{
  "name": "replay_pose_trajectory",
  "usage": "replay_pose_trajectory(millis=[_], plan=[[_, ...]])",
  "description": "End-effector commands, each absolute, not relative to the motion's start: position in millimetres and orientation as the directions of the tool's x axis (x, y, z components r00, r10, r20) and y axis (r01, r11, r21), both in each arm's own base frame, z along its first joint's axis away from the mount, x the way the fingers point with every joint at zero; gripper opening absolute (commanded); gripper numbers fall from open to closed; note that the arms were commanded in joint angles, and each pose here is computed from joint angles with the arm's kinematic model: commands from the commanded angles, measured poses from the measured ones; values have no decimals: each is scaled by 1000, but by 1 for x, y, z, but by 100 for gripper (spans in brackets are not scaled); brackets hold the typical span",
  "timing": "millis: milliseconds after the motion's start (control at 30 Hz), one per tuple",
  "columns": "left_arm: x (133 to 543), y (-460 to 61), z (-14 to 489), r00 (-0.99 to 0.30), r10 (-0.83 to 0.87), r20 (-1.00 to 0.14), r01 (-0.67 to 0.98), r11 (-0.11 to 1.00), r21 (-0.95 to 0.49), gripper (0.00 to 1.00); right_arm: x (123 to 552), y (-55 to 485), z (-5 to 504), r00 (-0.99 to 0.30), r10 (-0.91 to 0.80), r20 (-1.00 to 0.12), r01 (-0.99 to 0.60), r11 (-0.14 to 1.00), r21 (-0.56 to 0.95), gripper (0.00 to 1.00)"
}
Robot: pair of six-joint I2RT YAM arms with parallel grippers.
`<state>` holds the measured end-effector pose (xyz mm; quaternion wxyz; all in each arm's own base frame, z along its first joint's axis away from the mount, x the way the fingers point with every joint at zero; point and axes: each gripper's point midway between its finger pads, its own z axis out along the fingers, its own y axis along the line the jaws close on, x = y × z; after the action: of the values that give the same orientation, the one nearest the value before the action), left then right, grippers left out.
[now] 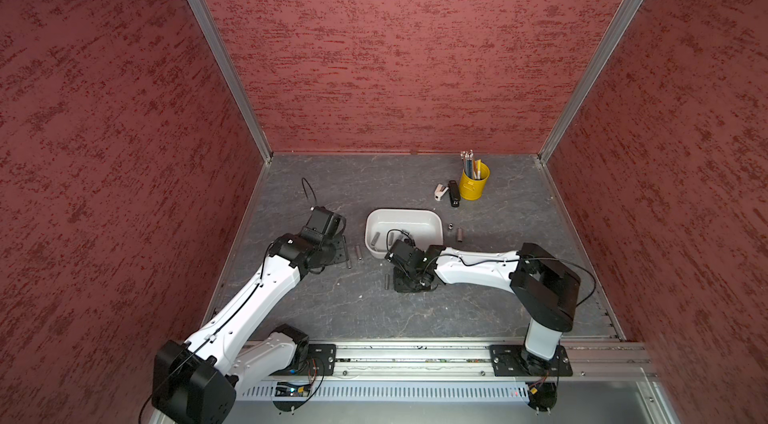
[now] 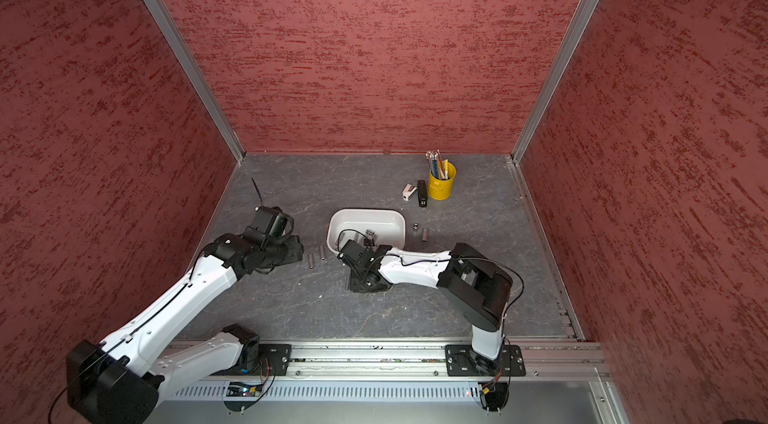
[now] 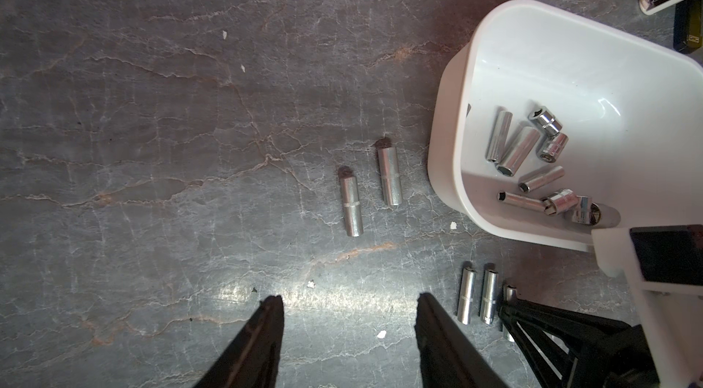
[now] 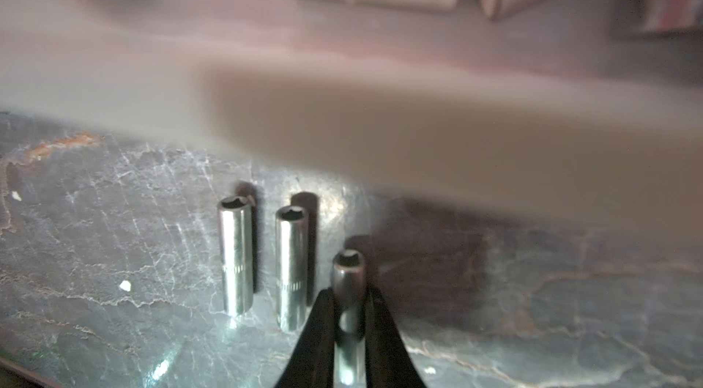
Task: Take out the socket from the storage box
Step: Place the socket head at the center of the board.
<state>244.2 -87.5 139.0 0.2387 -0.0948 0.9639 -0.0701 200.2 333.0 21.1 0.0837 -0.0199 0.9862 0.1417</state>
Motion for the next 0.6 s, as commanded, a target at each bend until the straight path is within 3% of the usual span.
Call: replay_pose_trajectory(millis=[0,567], plan=[[242,-89,137,-872,-210,-441,-144,973,-180,58,205,326,17,-981,11,-194,-41,965,259,21],[242,-89,137,-875,-209,-437,-143,974,-178,58,204,328,25,-981,-6,-192,-59,961,269,29]])
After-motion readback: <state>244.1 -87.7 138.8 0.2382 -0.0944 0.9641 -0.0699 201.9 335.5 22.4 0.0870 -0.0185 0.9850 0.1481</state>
